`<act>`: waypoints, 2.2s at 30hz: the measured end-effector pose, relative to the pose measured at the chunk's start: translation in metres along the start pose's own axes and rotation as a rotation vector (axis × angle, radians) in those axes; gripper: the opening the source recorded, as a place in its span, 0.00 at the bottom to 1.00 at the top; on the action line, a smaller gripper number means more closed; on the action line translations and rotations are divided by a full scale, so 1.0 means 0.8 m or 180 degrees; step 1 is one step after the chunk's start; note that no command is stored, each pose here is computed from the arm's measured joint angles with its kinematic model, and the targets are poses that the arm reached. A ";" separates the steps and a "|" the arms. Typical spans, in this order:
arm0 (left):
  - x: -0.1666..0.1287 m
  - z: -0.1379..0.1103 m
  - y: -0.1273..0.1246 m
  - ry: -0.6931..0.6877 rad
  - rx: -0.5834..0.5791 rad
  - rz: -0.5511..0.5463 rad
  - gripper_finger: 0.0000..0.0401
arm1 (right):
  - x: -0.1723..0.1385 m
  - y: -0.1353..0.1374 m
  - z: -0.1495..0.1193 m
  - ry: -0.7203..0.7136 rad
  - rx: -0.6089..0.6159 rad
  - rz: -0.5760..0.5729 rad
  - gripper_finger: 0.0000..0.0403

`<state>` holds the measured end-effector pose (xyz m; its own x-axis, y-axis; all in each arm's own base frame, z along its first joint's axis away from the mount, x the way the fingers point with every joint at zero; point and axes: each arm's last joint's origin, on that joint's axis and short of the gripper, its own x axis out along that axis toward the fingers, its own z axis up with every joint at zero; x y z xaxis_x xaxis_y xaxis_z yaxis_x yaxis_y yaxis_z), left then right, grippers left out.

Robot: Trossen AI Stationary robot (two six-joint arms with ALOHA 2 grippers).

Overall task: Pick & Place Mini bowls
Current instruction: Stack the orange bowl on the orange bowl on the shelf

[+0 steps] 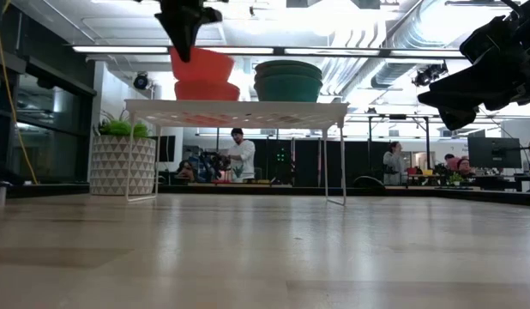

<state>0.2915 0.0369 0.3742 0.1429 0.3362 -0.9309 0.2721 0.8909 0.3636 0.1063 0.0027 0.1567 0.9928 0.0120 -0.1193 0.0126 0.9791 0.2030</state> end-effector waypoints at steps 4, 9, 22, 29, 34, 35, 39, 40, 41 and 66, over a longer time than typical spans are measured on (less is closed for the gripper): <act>0.000 -0.007 -0.003 -0.0015 -0.0023 0.0015 0.00 | 0.000 0.000 0.000 0.0000 -0.0001 0.0001 0.30; 0.000 -0.007 -0.004 -0.0109 -0.0077 0.0101 0.00 | 0.000 0.000 0.000 0.0001 0.0000 0.0000 0.30; 0.015 -0.004 -0.008 -0.0104 -0.0079 0.0075 0.00 | 0.000 0.000 0.000 0.0001 0.0000 0.0000 0.30; 0.015 0.000 -0.007 -0.0227 -0.0120 0.0089 0.00 | 0.000 0.000 0.000 0.0001 0.0000 0.0001 0.30; 0.016 0.001 -0.006 -0.0242 -0.0127 0.0097 0.00 | 0.000 0.000 0.000 0.0001 0.0000 0.0001 0.30; 0.019 0.004 -0.006 -0.0228 -0.0120 0.0090 0.00 | 0.000 0.000 0.000 0.0001 -0.0001 0.0001 0.30; 0.031 0.012 -0.007 -0.0125 -0.0078 0.0045 0.00 | 0.000 0.000 0.000 0.0001 0.0000 0.0000 0.30; 0.031 0.013 -0.007 -0.0129 -0.0069 0.0048 0.00 | 0.000 0.000 0.000 0.0001 0.0000 0.0001 0.30; 0.032 0.014 -0.007 -0.0134 -0.0073 0.0061 0.00 | 0.000 0.000 0.000 0.0002 0.0000 0.0000 0.30; 0.050 0.021 -0.012 -0.0242 -0.0189 -0.0047 0.00 | 0.000 0.000 0.000 0.0000 0.0000 0.0001 0.30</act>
<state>0.3105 0.0369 0.3340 0.2118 0.3007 -0.9299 0.2181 0.9130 0.3449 0.1063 0.0027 0.1567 0.9928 0.0124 -0.1193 0.0122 0.9791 0.2030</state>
